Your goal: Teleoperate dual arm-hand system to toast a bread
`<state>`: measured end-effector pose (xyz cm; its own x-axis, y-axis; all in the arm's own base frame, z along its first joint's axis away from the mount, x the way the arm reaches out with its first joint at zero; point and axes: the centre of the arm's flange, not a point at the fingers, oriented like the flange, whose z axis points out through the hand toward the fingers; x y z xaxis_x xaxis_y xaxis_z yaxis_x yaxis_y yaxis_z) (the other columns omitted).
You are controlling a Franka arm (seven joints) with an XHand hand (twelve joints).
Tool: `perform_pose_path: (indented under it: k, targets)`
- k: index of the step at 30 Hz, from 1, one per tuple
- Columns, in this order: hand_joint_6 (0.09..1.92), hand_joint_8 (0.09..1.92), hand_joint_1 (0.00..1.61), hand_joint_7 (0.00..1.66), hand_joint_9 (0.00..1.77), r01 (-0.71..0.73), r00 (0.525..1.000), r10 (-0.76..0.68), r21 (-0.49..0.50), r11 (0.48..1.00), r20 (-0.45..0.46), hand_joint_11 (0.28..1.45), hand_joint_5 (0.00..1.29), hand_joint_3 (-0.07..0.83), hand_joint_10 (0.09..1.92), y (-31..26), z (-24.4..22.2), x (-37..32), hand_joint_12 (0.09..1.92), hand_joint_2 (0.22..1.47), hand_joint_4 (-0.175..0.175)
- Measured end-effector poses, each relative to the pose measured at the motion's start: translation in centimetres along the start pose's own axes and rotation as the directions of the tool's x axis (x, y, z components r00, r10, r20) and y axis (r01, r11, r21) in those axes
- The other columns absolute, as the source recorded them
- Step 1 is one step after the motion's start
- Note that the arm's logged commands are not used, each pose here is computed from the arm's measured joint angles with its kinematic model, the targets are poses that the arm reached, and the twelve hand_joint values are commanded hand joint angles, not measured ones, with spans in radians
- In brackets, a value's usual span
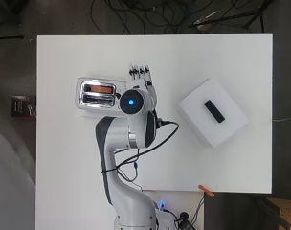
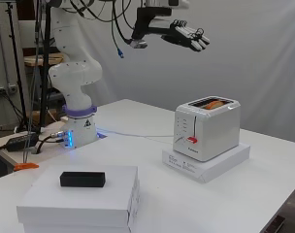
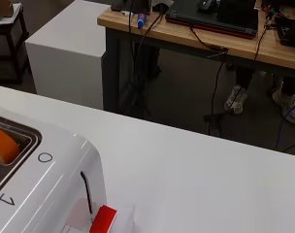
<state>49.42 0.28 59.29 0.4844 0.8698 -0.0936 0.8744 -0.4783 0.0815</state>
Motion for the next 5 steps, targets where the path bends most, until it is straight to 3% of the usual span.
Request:
perform_pose_path:
  k: [5]
  targets:
    - [0.09, 0.09, 0.0, 0.33, 0.42, -0.012, 1.0, 0.012, 0.05, 0.999, 0.006, 0.43, 0.21, 0.006, 0.09, 1.1, 1.1, -0.6, 0.09, 1.09, -0.11]
